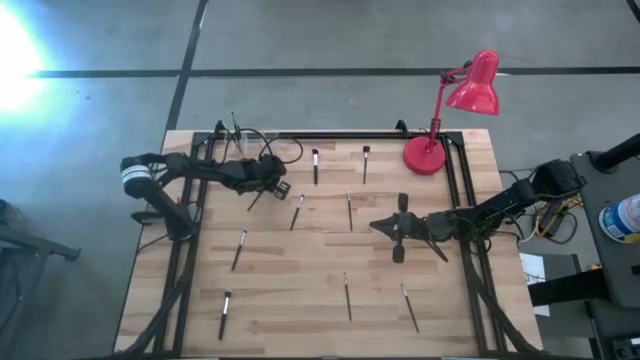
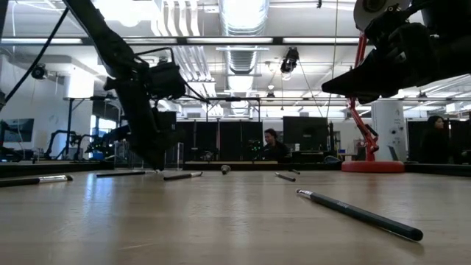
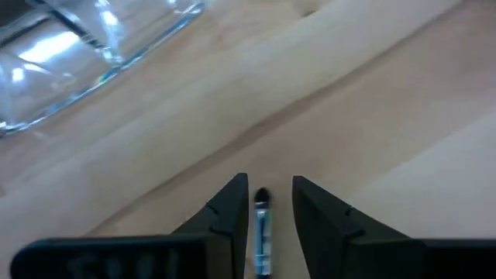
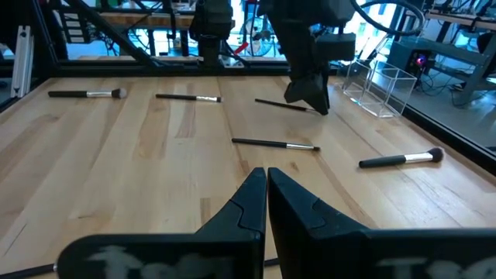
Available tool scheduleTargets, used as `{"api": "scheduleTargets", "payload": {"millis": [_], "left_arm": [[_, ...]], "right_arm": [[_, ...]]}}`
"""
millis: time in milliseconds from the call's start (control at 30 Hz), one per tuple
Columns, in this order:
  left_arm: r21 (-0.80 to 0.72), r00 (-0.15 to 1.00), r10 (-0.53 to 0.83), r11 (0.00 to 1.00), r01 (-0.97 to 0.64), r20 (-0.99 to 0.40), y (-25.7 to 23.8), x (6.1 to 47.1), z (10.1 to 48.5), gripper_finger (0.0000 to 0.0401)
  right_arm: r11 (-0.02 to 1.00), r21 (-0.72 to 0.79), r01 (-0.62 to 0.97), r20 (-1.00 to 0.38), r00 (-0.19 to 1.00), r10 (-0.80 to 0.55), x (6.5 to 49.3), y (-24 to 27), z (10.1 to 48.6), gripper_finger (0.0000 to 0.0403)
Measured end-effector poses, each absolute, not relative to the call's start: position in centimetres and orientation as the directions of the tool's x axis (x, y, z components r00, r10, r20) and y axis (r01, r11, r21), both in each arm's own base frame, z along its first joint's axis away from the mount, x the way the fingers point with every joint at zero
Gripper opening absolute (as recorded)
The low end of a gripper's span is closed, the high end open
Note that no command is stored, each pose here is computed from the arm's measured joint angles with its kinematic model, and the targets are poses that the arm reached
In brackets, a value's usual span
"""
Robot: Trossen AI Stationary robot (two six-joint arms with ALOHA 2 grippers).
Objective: Pick & Place Makeup Brushes
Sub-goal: Put the lip brush into the transparent organizer
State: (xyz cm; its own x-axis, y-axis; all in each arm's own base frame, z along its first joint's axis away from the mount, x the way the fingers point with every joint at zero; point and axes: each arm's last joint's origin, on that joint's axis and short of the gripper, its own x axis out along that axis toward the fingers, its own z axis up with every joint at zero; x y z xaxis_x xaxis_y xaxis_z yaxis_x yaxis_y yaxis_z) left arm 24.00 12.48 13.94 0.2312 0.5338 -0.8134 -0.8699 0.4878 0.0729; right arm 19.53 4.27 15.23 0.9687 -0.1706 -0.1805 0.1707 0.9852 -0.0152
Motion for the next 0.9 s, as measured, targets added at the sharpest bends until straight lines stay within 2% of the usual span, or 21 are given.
{"api": "scheduleTargets", "payload": {"millis": [167,467,900], "left_arm": [[0.097,0.199,0.529,0.48,-0.872,-0.825,12.5,23.69,13.78,0.0094],[0.06,0.234,0.497,0.506,-0.86,-0.835,12.67,23.79,13.74,0.0091],[0.077,0.214,0.501,0.498,-0.864,-0.839,13.06,23.11,13.32,0.0007]], "right_arm": [[0.985,-0.017,0.171,-0.181,0.969,-0.171,19.53,4.26,15.23,0.0008],[0.985,-0.011,0.172,-0.181,0.969,-0.171,19.53,4.27,15.23,0.0008],[0.985,-0.011,0.171,-0.181,0.969,-0.17,19.53,4.27,15.23,0.0008]]}}
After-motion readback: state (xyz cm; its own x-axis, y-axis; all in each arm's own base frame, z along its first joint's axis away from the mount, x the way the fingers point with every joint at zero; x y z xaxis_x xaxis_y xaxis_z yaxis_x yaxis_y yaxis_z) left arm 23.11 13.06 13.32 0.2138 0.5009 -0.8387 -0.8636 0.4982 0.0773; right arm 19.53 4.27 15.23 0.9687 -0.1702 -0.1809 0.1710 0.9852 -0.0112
